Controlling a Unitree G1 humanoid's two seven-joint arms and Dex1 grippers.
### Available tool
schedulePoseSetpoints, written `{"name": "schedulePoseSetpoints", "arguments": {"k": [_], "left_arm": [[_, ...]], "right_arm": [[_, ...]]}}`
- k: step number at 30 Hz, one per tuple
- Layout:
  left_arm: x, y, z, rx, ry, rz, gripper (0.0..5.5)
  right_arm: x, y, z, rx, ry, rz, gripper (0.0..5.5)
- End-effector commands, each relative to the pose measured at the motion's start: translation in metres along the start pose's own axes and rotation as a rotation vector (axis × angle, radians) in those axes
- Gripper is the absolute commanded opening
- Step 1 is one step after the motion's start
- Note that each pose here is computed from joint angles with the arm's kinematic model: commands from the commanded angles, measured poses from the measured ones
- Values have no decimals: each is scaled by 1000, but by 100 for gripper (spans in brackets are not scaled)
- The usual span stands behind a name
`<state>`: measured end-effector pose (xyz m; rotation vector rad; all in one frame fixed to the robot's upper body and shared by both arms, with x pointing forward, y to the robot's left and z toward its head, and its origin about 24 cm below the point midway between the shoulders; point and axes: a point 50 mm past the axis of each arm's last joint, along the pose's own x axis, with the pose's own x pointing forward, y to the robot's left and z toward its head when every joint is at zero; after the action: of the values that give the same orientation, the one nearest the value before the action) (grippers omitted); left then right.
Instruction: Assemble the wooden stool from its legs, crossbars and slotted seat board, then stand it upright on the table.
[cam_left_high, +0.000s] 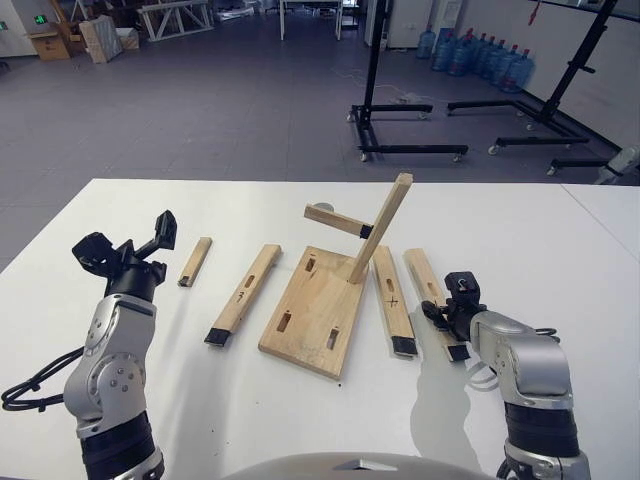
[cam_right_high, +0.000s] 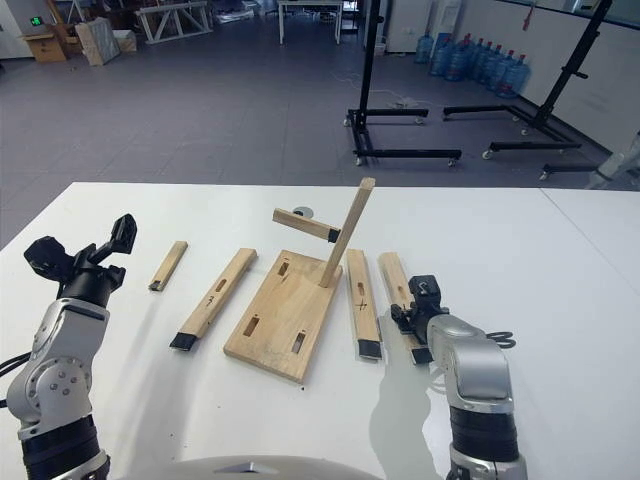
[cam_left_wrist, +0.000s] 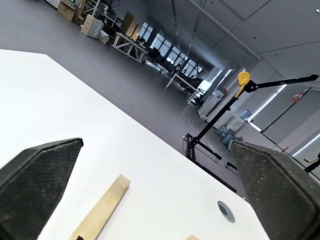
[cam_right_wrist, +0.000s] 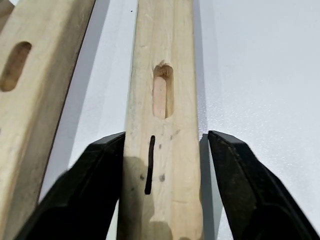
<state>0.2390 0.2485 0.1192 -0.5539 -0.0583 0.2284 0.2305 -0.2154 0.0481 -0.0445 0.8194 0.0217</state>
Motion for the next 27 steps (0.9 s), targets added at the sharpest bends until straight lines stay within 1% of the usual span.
{"name": "schedulePoseSetpoints", "arguments": {"k": [1, 2, 4, 6, 9, 12, 15, 17, 18, 19, 20, 22, 24, 27], "left_arm": [[8, 1, 11, 47, -41, 15, 540], [10, 0, 13, 61, -42, 12, 540], [14, -3, 16, 117, -31, -30, 540], [16, -9, 20, 145, -16, -106, 540], [16, -19, 25, 175, 16, -266, 540], [9, -32, 29, 164, 51, -451, 540], [1, -51, 36, 77, 77, -648, 540], [-4, -65, 38, 6, 111, -801, 540], [-6, -70, 39, -24, 125, -859, 540], [-9, -81, 41, -92, 139, -951, 540], [-11, -87, 43, -138, 147, -1009, 540], [-9, -104, 45, -241, 182, -1123, 540], [-6, -118, 42, -306, 242, -1204, 540], [-3, -137, 32, -368, 359, -1290, 540]], "right_arm": [[4, -2, -22, 18, 159, -2, 221], [4, -3, -20, 24, 160, -1, 205], [5, -12, -8, 49, 127, 2, 205], [5, -25, 13, 83, 65, 2, 205], [2, -54, 51, 117, -57, -29, 204], [-12, -80, 101, 114, -258, -64, 204], [-35, -87, 149, 55, -539, 8, 204], [-58, -75, 173, 27, -732, 206, 204], [-68, -66, 180, 13, -797, 323, 203], [-80, -48, 183, -27, -844, 497, 203], [-88, -36, 183, -60, -864, 610, 203], [-102, 0, 179, -129, -859, 910, 203], [-106, 29, 171, -170, -812, 1123, 203], [-104, 56, 157, -183, -721, 1320, 203]]}}
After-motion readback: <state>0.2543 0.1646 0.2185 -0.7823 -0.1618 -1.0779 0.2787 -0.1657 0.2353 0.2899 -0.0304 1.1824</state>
